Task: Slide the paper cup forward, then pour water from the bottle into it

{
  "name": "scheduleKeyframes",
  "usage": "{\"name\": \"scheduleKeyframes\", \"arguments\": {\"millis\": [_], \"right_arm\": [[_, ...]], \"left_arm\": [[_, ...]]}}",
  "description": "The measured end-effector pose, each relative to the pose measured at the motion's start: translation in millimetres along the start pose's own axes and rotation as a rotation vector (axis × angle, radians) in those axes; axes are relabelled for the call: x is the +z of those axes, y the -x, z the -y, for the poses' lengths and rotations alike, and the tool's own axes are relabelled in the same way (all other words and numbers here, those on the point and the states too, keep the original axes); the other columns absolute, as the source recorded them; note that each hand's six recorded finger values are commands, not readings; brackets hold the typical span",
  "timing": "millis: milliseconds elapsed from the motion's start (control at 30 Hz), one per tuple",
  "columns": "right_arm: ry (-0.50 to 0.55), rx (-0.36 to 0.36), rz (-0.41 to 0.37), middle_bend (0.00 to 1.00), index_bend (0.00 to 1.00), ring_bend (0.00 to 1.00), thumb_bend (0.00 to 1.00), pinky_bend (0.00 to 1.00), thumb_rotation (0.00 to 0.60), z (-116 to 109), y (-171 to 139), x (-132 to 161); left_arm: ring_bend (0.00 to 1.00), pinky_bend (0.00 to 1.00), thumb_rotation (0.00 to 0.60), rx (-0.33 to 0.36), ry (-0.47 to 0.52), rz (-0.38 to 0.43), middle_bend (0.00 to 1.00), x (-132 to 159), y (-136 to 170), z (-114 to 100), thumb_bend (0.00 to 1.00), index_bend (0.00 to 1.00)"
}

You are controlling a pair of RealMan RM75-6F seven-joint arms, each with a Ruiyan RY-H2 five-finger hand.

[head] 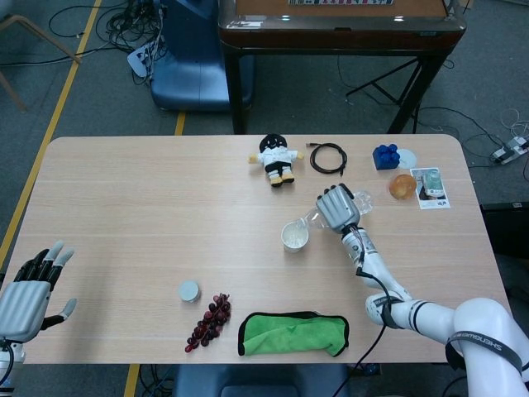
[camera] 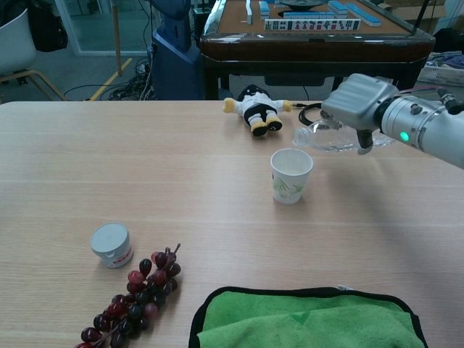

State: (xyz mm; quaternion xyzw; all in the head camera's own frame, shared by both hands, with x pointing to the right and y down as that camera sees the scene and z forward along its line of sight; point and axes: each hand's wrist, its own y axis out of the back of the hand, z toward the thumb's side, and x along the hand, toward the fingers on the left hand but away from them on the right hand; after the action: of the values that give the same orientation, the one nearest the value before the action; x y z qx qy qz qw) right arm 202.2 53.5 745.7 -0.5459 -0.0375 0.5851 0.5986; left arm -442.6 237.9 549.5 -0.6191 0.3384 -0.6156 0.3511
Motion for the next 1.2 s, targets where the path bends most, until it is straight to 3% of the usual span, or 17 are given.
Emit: {"name": "scheduleKeyframes", "arguments": {"millis": [200,500,933,1200], "right_arm": [[0.172,-0.017,0.005,0.6,0.62,0.49,0.19,0.58,0.6,2.5,-0.6,0.7],[0.52,-0.046,0.019,0.59,0.62,0.49,0.19,0.58,0.6,8.2,-3.6,-0.2],[1.029,-0.143,0.052,0.59,0.62,0.49,0.19,0.58,0.6,18.4,-13.8,-5.1],[1.204,-0.196,0.081,0.59,0.62,0.49,0.19,0.58,0.6,30.4,-24.8,-10.5]], "left_arm": [[0.0,0.11,0.6,-0.002,-0.002,-0.002,0.0,-0.3,0.0,0.5,0.28,0.1],[0.0,0.11,0.6,-0.004,-0.003,-0.005,0.0,-0.8,-0.3,1.2,0.28,0.1],[0.0,0.11,0.6,-0.017,-0.008,-0.008,0.0,-1.5,-1.1,5.0,0.28,0.1],[0.0,0.11,0.6,-0.026,-0.014,-0.006,0.0,-0.1,-1.2,8.1,0.27,0.1]]}}
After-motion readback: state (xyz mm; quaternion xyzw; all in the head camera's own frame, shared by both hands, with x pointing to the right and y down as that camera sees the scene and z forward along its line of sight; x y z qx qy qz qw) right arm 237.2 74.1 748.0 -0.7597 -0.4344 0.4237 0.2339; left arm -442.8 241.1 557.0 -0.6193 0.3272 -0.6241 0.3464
